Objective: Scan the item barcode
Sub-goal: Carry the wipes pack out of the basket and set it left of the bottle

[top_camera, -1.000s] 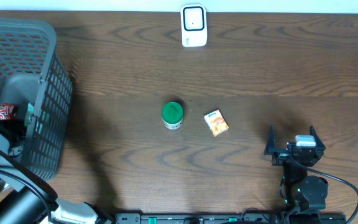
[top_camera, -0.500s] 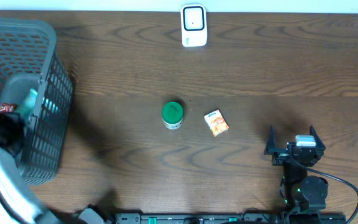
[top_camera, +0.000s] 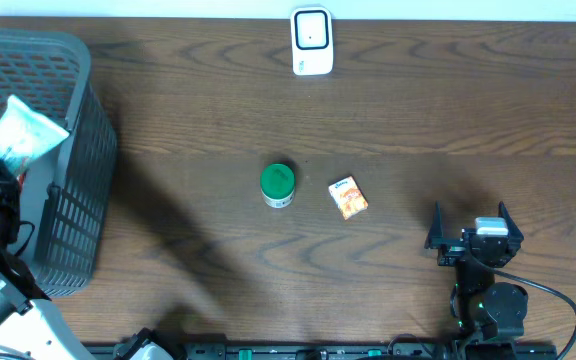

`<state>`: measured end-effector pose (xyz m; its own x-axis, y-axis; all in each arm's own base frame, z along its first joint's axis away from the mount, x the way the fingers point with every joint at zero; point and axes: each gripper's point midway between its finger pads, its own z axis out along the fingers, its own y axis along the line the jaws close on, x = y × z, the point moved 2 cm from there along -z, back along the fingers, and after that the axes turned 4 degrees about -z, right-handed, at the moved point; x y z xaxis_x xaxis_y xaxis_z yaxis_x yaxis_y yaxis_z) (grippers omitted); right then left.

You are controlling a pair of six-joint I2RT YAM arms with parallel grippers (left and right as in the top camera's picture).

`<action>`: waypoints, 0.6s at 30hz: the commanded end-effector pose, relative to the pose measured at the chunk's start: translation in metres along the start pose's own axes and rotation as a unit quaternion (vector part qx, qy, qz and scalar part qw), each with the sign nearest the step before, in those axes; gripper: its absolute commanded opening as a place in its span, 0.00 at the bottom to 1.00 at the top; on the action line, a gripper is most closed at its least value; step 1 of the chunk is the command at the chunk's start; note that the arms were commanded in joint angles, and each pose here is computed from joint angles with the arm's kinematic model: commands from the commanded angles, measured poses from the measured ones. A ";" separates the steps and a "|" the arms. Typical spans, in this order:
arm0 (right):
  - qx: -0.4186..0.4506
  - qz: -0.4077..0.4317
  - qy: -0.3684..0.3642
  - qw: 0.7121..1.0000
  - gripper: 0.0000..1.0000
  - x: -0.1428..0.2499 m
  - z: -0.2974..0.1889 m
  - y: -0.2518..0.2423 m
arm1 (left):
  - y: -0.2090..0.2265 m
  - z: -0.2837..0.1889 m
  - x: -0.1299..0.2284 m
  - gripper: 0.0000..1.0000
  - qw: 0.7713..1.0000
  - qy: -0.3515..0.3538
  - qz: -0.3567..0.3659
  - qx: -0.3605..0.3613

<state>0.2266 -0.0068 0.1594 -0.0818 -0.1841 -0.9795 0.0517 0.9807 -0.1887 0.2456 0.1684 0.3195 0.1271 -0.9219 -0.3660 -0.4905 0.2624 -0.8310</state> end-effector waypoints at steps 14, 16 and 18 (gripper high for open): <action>0.009 0.006 0.002 1.000 0.99 0.001 0.000 -0.003 | -0.076 -0.026 0.090 0.07 0.942 0.236 0.094 0.218; 0.009 0.006 0.002 1.000 0.99 0.001 0.000 -0.003 | -0.085 -0.031 0.112 0.07 0.923 0.272 0.125 0.242; 0.009 0.006 0.002 1.000 0.99 0.001 0.000 -0.003 | -0.093 -0.037 0.136 0.07 0.900 0.300 0.168 0.267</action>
<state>0.2266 -0.0068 0.1594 -0.0818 -0.1841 -0.9795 0.0517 0.9807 -0.1887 0.2803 0.0479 0.3522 -0.4000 -0.8403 -0.3659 -0.0808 0.4299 -0.8992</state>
